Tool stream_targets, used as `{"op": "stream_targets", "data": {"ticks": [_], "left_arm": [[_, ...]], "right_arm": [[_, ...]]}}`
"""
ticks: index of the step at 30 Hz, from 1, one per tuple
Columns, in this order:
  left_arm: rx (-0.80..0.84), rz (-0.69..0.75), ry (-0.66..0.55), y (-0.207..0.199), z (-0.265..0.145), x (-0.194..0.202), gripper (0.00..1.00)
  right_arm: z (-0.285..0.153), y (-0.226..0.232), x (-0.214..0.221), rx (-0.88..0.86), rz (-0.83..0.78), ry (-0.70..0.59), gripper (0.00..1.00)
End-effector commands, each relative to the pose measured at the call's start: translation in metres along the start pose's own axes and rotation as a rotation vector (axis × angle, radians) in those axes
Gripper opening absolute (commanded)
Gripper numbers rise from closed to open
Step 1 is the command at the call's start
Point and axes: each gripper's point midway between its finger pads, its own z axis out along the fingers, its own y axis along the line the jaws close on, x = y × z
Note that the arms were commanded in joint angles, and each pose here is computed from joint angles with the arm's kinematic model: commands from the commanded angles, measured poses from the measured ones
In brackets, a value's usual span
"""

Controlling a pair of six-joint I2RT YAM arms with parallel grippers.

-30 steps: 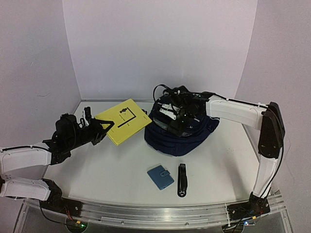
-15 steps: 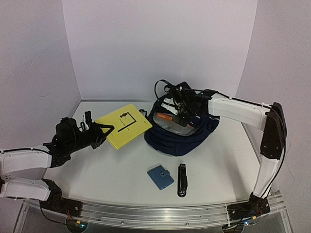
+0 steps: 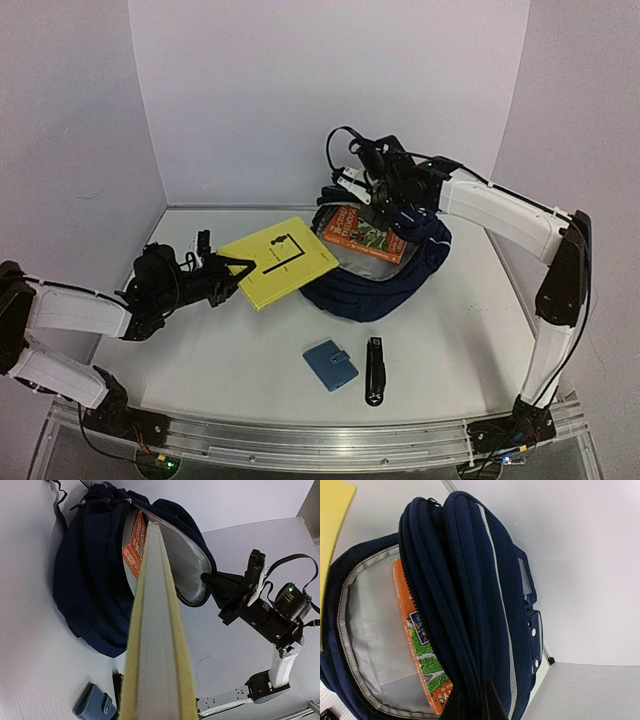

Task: Pack the student bag
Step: Place the book in the student bag.

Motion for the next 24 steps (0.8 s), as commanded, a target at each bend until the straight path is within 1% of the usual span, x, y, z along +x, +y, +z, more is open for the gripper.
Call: {"op": "stream_targets", "data": {"ticks": [1, 6, 10, 16, 20, 24], "left_arm": [[0.341, 0.058, -0.026, -0.091, 0.018, -0.019, 0.0], [0.434, 0.036, 0.019, -0.104, 0.053, -0.013, 0.0], [0.455, 0.023, 0.043, -0.109, 0.082, -0.009, 0.0], [0.438, -0.097, 0.031, -0.085, 0.123, -0.012, 0.0], [0.456, -0.169, 0.018, -0.072, 0.142, -0.013, 0.0], [0.498, -0.17, -0.001, -0.075, 0.154, -0.016, 0.0]], "right_arm": [[-0.04, -0.042, -0.062, 0.083, 0.109, -0.22, 0.0], [-0.044, -0.043, -0.07, 0.07, 0.125, -0.248, 0.0], [-0.047, -0.041, -0.073, 0.048, 0.138, -0.266, 0.0], [-0.057, -0.039, -0.08, -0.005, 0.165, -0.31, 0.0], [-0.069, -0.035, -0.087, -0.059, 0.182, -0.349, 0.0], [-0.077, -0.025, -0.088, -0.124, 0.183, -0.373, 0.0]]}}
